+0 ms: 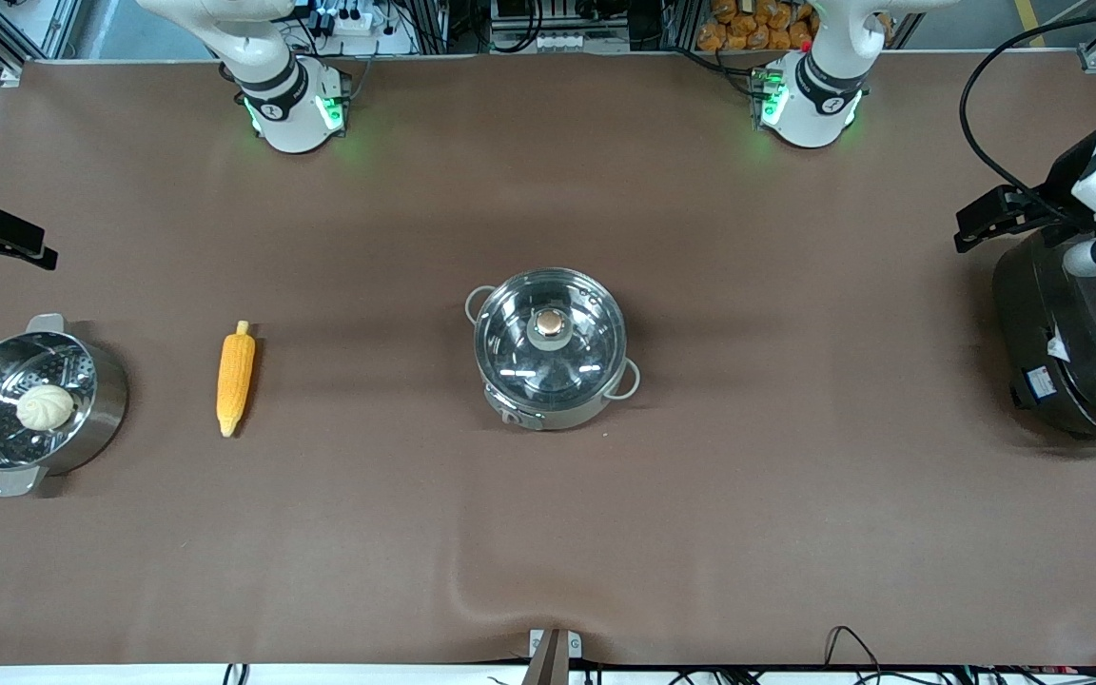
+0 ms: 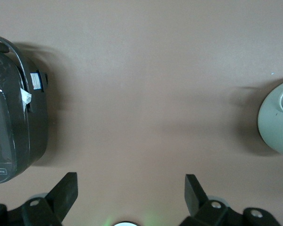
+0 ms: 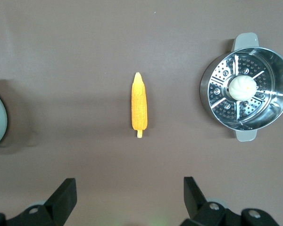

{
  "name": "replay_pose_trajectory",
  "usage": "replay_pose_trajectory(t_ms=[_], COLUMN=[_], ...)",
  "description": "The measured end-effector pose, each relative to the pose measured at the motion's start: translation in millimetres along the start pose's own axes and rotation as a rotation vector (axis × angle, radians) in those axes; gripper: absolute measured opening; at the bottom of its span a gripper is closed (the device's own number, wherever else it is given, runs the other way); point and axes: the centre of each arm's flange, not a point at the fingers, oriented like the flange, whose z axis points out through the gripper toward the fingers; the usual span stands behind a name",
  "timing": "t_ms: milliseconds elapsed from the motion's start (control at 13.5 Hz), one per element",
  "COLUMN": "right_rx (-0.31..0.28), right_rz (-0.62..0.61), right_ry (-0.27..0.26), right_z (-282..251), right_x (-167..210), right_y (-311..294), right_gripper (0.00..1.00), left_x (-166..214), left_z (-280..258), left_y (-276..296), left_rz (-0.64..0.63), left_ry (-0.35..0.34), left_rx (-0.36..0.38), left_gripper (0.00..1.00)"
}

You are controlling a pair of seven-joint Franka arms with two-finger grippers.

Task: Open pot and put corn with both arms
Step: 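Reach the left gripper to the glass lid knob while the right gripper reaches the corn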

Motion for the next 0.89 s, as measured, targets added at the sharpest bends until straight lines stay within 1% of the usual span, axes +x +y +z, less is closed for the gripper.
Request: replay_pose_trajectory(t_ms=[371,520,594,743,891], right_rx=[0.000,-0.001,-0.001,-0.002,-0.004], right_rz=[-0.001,-0.005,-0.007,-0.011,-0.029], right_ry=[0.011,0.024,0.028,0.035,0.058], right_z=[-2.6,-9.3,-12.4,-9.3,10.7], right_x=[0.4,-1.9,-4.2,-3.5,7.5], right_y=[-0.6,-3.1,-4.3,-6.3,-15.8], right_gripper=[1.00,1.00,1.00,1.00,1.00], left_x=[2.3,6.6,7.8,6.0,0.8], left_z=[-1.7,2.9,9.0,26.2,43.1], left_y=[0.6,14.6,33.7,92.4,155.9], left_rz=[0.001,0.032,0.066,0.158,0.181], left_ry=[0.005,-0.001,-0.012,-0.038,-0.058], left_rx=[-0.001,0.000,0.001,0.008,0.014], left_gripper=[1.00,1.00,1.00,1.00,1.00])
